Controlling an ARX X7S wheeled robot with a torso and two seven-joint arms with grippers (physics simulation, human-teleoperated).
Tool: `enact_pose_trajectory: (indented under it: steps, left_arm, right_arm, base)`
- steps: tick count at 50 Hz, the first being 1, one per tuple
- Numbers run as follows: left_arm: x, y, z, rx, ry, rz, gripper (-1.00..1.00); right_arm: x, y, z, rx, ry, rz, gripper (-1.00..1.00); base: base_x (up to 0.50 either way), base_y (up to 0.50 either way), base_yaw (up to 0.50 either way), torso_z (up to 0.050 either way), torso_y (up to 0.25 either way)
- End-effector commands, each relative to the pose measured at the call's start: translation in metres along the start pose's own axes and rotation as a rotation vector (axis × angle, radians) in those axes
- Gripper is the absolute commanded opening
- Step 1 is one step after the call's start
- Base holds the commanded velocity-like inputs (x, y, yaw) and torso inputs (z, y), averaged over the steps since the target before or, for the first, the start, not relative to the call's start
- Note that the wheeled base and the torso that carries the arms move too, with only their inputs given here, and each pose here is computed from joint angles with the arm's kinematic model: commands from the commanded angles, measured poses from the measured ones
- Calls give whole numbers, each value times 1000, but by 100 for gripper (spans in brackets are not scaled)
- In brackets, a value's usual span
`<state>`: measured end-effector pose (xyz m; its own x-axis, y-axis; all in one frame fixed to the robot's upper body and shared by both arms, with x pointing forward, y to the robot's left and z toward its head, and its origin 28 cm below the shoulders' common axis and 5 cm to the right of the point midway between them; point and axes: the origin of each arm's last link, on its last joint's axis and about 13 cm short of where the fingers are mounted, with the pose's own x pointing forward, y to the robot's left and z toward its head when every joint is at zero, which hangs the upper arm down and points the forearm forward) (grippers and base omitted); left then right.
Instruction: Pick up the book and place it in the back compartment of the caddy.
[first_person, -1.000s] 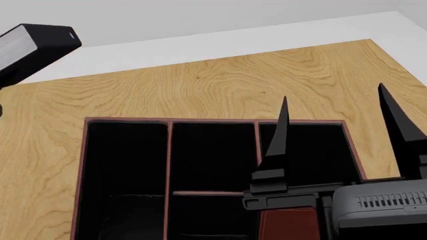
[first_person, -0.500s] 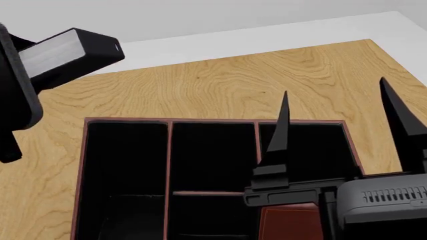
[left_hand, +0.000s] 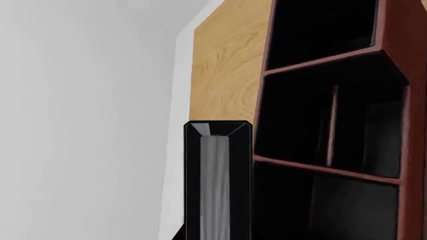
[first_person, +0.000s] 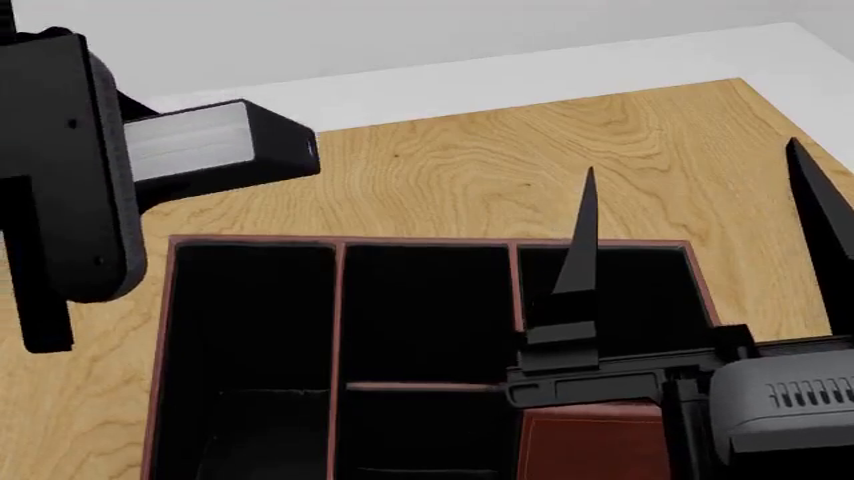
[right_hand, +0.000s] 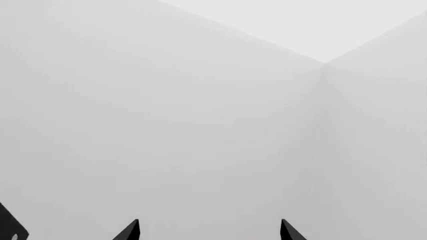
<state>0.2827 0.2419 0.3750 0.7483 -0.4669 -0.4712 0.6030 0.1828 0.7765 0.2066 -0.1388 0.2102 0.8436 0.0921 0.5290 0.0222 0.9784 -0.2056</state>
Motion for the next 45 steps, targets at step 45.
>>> enact_pose_trajectory:
  steps: [45]
  left_arm:
    - [43, -17, 50, 99, -35, -137, -100]
  right_arm:
    - [-21, -19, -7, 9, -13, -64, 100]
  base:
    - [0, 0, 0, 0, 1]
